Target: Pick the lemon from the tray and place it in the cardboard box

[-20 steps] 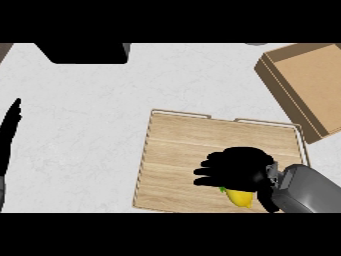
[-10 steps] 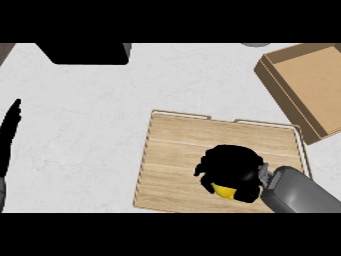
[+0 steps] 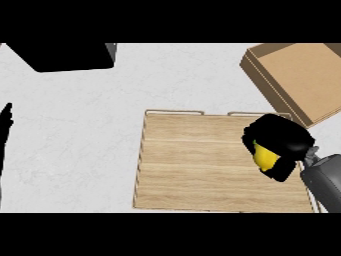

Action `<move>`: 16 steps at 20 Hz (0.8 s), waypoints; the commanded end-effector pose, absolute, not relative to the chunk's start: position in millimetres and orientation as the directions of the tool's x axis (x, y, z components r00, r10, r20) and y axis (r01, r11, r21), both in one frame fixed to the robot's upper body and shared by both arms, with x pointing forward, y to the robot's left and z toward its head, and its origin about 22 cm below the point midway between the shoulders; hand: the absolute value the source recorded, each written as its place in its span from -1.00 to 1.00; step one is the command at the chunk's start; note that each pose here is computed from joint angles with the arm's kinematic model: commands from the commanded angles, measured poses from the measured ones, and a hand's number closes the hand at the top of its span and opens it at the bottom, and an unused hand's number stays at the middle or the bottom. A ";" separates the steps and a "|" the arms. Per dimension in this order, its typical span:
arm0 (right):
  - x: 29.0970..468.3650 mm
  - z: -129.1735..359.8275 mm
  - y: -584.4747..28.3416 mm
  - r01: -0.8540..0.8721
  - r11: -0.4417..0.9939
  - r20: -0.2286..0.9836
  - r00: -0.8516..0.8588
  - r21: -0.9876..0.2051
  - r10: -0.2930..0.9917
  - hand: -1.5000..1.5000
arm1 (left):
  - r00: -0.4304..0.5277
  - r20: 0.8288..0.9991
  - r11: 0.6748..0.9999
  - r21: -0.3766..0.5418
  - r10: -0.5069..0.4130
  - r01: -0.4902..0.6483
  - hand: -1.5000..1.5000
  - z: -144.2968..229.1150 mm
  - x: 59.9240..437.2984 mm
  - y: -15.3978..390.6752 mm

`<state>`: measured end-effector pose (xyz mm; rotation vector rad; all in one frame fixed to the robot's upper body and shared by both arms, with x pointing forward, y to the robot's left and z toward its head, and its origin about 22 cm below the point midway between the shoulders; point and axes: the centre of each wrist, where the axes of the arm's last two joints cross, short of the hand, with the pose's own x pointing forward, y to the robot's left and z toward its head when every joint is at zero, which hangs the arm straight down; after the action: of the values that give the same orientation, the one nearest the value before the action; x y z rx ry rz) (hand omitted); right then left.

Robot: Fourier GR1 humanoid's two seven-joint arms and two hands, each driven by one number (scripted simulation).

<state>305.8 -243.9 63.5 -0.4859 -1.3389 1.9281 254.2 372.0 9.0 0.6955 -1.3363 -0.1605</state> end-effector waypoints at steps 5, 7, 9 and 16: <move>299.2 131.4 -451.1 -0.075 0.098 0.089 0.114 -0.992 0.989 1.00 | 0.300 0.836 0.775 0.543 -0.460 -0.324 0.00 3.0 234.6 389.4; 280.4 143.6 -491.4 0.023 0.130 0.132 0.204 -0.991 0.970 1.00 | 0.264 0.844 0.791 0.531 -0.466 -0.303 0.00 3.8 240.3 378.5; 268.3 162.2 -522.7 0.139 0.134 0.166 0.256 -0.981 0.952 1.00 | 0.246 0.846 0.801 0.530 -0.474 -0.278 0.00 4.1 243.0 372.9; 226.9 185.3 -584.6 0.355 0.160 0.207 0.099 -0.921 0.973 1.00 | 0.204 0.838 0.807 0.543 -0.506 -0.231 0.00 17.1 259.8 352.5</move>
<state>249.2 -554.6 171.6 -1.3223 -1.3385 0.8395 252.7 365.4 12.5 0.6634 -1.3587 -0.1806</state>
